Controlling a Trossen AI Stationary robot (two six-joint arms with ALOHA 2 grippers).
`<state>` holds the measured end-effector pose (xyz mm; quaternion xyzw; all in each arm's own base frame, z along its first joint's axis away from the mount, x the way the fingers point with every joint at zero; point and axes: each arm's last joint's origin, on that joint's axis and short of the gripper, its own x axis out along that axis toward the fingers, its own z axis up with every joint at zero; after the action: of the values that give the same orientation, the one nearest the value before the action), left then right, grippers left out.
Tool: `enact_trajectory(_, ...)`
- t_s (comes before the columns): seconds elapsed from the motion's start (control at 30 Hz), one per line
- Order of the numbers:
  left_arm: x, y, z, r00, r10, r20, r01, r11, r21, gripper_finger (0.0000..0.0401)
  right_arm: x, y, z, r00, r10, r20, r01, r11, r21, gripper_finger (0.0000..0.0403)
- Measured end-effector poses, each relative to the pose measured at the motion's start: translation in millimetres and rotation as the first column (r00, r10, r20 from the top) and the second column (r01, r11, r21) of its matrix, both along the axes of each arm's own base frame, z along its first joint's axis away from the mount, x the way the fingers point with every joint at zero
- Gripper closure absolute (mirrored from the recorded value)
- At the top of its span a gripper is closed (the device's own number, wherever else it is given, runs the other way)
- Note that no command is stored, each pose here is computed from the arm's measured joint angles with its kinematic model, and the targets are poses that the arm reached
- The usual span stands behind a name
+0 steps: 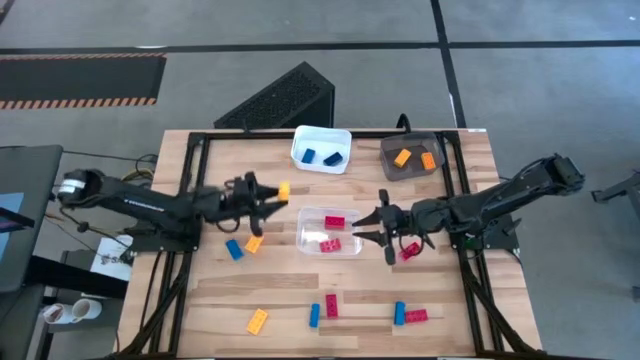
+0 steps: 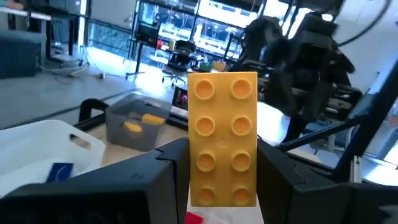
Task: Sort & place blocks by color
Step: Put the top center yellow block into the black bin
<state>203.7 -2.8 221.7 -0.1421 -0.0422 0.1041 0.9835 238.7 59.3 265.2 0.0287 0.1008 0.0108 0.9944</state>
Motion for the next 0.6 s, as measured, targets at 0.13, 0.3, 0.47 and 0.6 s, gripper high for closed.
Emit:
enact_trajectory(0.13,4.5,-23.2,-5.6,1.000,0.016,0.006,-0.017,0.999,0.046,0.0299,17.2,1.8,-9.7,0.999,-0.008,0.037,0.008,1.000,-0.003,0.0268)
enact_trajectory(0.3,17.3,-36.7,-9.3,1.000,-0.002,-0.007,0.003,0.996,0.085,0.0294,38.7,-1.7,-29.6,0.998,-0.039,0.040,0.039,0.999,-0.002,0.0242)
enact_trajectory(0.47,34.3,-42.4,-11.6,0.997,-0.058,-0.042,0.062,0.993,0.097,0.0295,49.8,-7.0,-40.1,0.997,-0.054,0.052,0.053,0.999,0.003,0.0168)
enact_trajectory(0.6,46.3,-46.1,-15.4,0.993,-0.091,-0.072,0.098,0.989,0.108,0.0295,50.0,-9.4,-33.9,0.994,-0.049,0.101,0.047,0.999,0.018,0.0108)
